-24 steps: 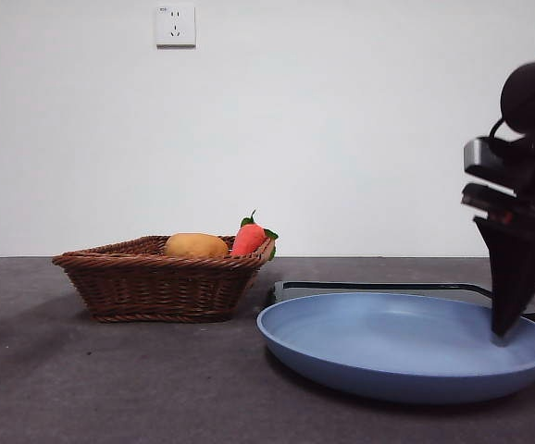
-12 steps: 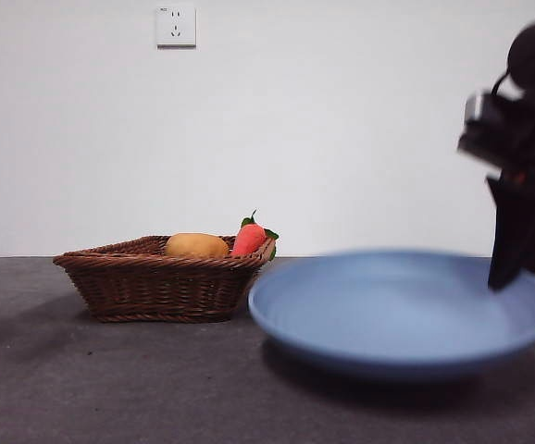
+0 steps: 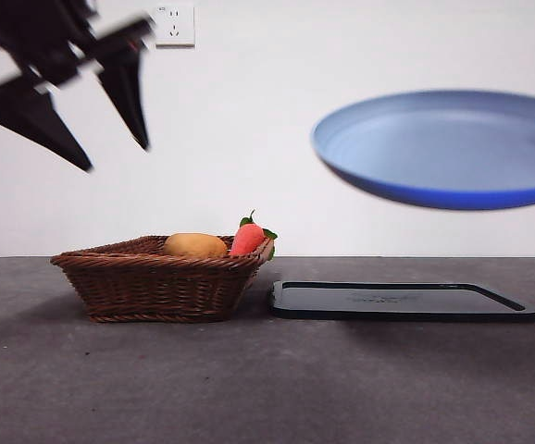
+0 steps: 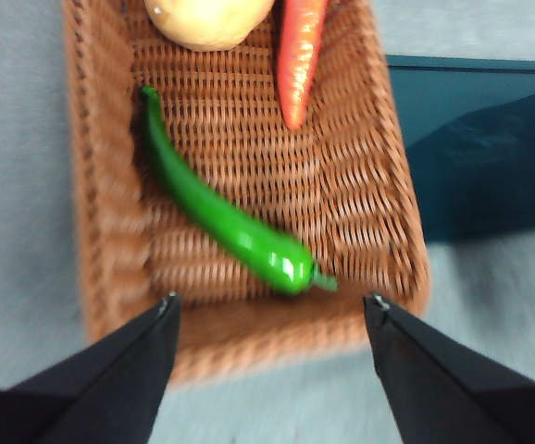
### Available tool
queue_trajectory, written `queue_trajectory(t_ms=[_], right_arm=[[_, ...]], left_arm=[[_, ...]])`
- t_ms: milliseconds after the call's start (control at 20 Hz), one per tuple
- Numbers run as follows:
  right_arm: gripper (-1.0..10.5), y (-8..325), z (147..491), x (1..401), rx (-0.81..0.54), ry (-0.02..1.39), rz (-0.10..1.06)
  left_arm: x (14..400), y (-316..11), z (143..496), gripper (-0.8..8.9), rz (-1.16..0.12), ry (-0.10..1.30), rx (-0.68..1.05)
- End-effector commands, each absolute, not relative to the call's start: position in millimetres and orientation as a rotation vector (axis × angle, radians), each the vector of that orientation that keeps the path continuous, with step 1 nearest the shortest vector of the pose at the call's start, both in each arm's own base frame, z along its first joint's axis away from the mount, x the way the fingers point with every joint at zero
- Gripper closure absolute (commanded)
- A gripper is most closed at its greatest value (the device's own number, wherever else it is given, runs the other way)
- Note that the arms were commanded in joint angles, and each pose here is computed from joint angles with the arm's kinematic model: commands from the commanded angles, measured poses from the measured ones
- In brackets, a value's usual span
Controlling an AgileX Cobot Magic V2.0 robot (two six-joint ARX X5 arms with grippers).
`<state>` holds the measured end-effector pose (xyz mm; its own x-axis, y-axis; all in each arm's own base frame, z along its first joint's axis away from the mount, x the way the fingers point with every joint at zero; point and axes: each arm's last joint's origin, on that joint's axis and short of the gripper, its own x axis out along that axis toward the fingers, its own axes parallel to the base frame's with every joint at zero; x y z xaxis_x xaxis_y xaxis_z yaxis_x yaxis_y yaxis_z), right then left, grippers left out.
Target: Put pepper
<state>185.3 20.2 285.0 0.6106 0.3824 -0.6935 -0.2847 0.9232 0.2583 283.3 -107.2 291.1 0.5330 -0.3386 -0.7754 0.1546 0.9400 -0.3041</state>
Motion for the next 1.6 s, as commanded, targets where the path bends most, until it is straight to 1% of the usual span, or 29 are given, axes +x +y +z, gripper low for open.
queue_trajectory(t_ms=[50,200,450,700,900,1100,1200,1400,1500,1600], right_arm=[[9.4,19.6,296.6,181.0,0.132,0.778,0.388],[9.4,19.4,299.2,175.6,0.131,0.771,0.39],[9.4,19.5,299.7,174.3,0.132,0.77,0.395],[9.4,19.7,299.5,174.3,0.132,0.772,0.397],[9.4,19.8,299.5,174.2,0.131,0.772,0.398],[9.4,19.8,299.6,174.3,0.128,0.77,0.399],[9.4,19.8,299.7,174.4,0.127,0.769,0.399],[9.4,19.8,299.6,174.5,0.127,0.769,0.398],[9.4,19.8,299.6,174.6,0.127,0.769,0.398],[9.4,19.8,299.6,174.6,0.127,0.769,0.398]], left_arm=[[311.7,-121.5,280.2,4.64,-0.247,1.016,-0.241],[335.7,-133.0,264.0,4.64,-0.176,1.054,-0.207],[361.8,-143.3,231.3,4.64,-0.133,1.115,-0.231],[372.3,-146.9,202.1,4.64,-0.091,1.165,-0.225],[378.7,-149.4,189.9,4.64,-0.086,1.162,-0.235],[381.3,-150.9,176.5,4.71,-0.076,1.194,-0.232],[381.2,-153.0,176.2,5.55,-0.082,1.189,-0.23],[382.6,-155.5,177.4,6.65,-0.122,1.187,-0.282],[382.5,-155.4,178.4,6.91,-0.114,1.185,-0.296],[382.4,-155.3,179.7,6.92,-0.115,1.182,-0.299]])
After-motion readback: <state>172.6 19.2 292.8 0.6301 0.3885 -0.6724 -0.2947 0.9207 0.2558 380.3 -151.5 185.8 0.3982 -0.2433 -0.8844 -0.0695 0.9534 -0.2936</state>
